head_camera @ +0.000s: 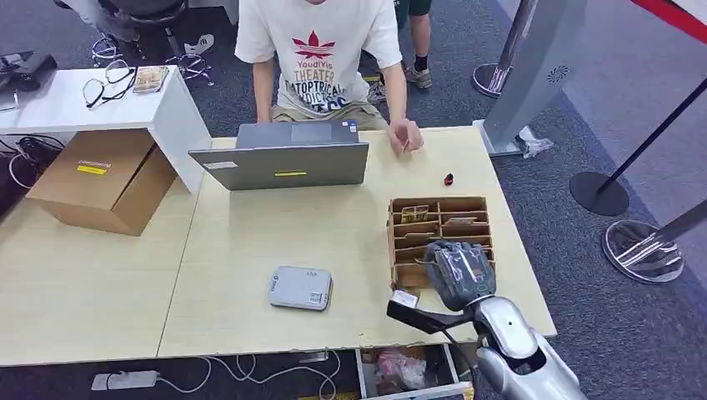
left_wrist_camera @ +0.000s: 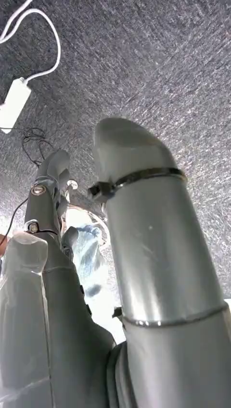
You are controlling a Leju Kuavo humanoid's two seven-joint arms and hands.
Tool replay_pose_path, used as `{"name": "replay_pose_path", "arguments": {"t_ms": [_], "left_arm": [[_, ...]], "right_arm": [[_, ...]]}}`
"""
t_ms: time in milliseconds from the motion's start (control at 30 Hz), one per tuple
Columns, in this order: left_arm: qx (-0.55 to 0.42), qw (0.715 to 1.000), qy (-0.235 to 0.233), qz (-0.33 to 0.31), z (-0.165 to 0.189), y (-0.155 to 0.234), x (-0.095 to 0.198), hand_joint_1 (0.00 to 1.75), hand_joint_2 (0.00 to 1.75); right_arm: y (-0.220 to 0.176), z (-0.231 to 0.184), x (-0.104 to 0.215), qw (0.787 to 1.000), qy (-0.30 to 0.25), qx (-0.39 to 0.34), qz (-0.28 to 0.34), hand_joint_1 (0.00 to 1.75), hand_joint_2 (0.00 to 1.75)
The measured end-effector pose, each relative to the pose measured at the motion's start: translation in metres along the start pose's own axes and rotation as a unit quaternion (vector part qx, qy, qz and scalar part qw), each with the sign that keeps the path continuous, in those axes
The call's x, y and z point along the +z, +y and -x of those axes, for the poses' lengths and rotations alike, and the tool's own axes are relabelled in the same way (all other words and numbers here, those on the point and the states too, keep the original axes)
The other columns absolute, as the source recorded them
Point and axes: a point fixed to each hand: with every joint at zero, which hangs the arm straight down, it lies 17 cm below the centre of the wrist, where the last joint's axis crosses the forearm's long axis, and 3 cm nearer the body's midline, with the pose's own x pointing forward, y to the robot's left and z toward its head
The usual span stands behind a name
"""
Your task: Pass the card to the sensor for recognition and then transmit it.
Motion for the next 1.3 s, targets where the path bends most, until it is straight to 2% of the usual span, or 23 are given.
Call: {"name": "replay_pose_path", "arguments": {"t_ms": [367, 733, 1033, 1300], "left_arm": [[-0.001, 1.000, -0.002, 0.000, -0.001, 0.000, 0.000, 0.00, 0.00], [-0.004, 1.000, -0.004, 0.000, -0.002, 0.001, 0.000, 0.00, 0.00], [-0.004, 1.000, -0.008, 0.000, -0.003, 0.000, 0.000, 0.00, 0.00], [-0.009, 1.000, -0.013, 0.001, -0.006, 0.002, -0.001, 0.00, 0.00]], "right_arm": [[-0.028, 0.002, -0.017, 0.999, -0.015, -0.024, 0.023, 1.45, 1.75], [-0.062, 0.009, -0.038, 0.998, -0.028, -0.035, 0.053, 1.48, 1.75], [-0.083, 0.011, -0.048, 0.993, -0.042, -0.086, 0.065, 1.52, 1.75], [-0.121, 0.027, -0.066, 0.985, -0.046, -0.142, 0.088, 1.52, 1.75]]}}
